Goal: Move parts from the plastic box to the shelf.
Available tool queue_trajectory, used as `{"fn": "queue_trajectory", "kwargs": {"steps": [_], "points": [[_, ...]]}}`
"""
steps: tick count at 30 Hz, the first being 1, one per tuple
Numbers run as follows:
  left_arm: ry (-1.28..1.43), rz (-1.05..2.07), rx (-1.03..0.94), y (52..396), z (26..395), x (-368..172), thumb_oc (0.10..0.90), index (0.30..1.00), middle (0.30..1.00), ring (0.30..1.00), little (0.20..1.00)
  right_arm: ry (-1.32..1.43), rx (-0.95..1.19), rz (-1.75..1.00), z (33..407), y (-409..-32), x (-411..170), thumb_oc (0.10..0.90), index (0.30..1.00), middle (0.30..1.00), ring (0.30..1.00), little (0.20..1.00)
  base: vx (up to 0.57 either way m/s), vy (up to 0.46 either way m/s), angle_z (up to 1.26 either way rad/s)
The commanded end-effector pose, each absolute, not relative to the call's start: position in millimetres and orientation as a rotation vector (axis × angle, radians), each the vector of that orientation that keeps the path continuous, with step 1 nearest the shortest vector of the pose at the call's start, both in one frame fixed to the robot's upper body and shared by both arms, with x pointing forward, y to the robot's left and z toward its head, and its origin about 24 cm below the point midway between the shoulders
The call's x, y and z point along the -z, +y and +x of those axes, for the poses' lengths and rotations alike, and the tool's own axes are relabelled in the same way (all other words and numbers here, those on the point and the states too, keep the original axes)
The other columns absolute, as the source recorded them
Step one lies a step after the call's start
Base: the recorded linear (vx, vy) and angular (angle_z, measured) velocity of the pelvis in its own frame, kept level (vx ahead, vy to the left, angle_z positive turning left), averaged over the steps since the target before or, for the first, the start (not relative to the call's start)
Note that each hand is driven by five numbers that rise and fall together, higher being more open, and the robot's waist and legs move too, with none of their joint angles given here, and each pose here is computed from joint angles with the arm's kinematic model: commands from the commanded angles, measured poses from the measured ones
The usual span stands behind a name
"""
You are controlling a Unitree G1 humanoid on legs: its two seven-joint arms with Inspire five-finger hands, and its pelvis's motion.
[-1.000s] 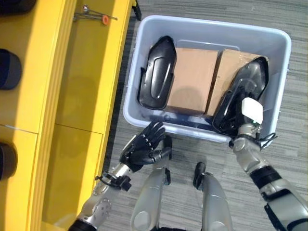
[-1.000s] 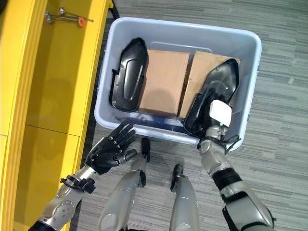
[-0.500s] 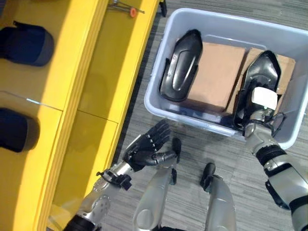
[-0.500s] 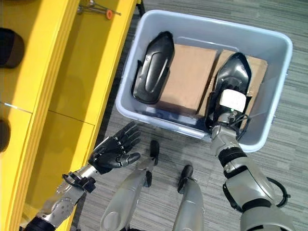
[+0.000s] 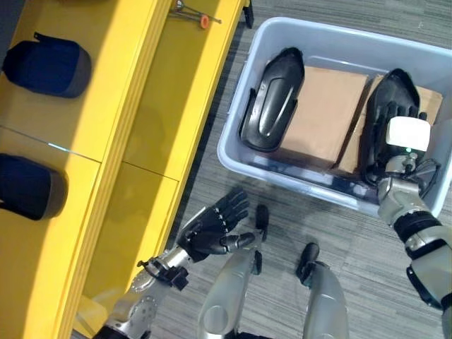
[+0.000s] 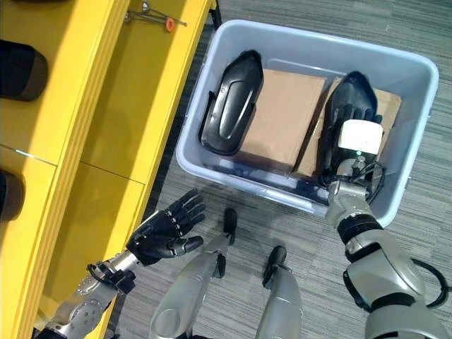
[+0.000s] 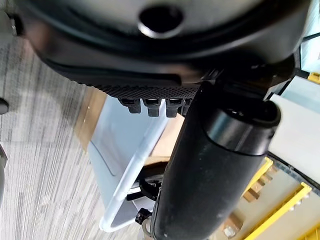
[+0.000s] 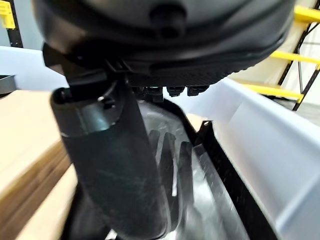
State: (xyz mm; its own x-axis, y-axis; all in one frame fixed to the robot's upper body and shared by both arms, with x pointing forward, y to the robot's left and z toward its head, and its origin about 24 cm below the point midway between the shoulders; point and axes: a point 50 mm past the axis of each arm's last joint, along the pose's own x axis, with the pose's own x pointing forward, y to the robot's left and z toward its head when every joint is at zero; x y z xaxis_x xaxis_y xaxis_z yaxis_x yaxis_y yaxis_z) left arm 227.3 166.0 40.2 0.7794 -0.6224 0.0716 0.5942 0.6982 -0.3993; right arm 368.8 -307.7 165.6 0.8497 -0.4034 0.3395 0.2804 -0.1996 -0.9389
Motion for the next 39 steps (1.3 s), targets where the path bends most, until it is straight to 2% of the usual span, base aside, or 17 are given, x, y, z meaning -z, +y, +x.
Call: {"fn": "queue_trajectory", "kwargs": {"steps": [1,13,20,23,33,39], "points": [[-0.121,-0.462,0.787,154.9,226.6,-75.8,0.900,1.000,1.000,1.000,1.000,-0.045,0.857,-1.726,358.8,-332.5,-236.6,0.900,1.000,1.000,1.000,1.000,-0.07,-0.007,0.04],[-0.122,-0.464,0.774,157.9,228.9,-79.5,0.900,1.000,1.000,1.000,1.000,-0.044,0.824,-1.748,347.3,-341.6,-246.7,0.900,1.000,1.000,1.000,1.000,0.01,-0.014,-0.02],[-0.128,-0.451,0.739,160.7,230.4,-78.0,0.900,1.000,1.000,1.000,1.000,-0.181,0.694,-1.648,350.7,-310.4,-247.9,0.900,1.000,1.000,1.000,1.000,-0.01,-0.009,-0.02],[-0.147,-0.457,0.713,162.7,232.7,-80.7,0.900,1.000,1.000,1.000,1.000,-0.168,0.561,-1.610,344.4,-290.5,-216.4,0.900,1.000,1.000,1.000,1.000,-0.03,-0.005,-0.08],[-0.160,-0.447,0.705,158.9,242.1,-80.3,0.900,1.000,1.000,1.000,1.000,-0.352,0.455,-1.728,338.6,-247.0,-188.5,0.900,1.000,1.000,1.000,1.000,-0.05,-0.027,-0.07],[-0.159,-0.440,0.721,156.1,244.0,-80.8,0.900,1.000,1.000,1.000,1.000,-0.307,0.468,-1.746,341.8,-251.7,-183.7,0.900,1.000,1.000,1.000,1.000,-0.02,-0.005,-0.02]]}}
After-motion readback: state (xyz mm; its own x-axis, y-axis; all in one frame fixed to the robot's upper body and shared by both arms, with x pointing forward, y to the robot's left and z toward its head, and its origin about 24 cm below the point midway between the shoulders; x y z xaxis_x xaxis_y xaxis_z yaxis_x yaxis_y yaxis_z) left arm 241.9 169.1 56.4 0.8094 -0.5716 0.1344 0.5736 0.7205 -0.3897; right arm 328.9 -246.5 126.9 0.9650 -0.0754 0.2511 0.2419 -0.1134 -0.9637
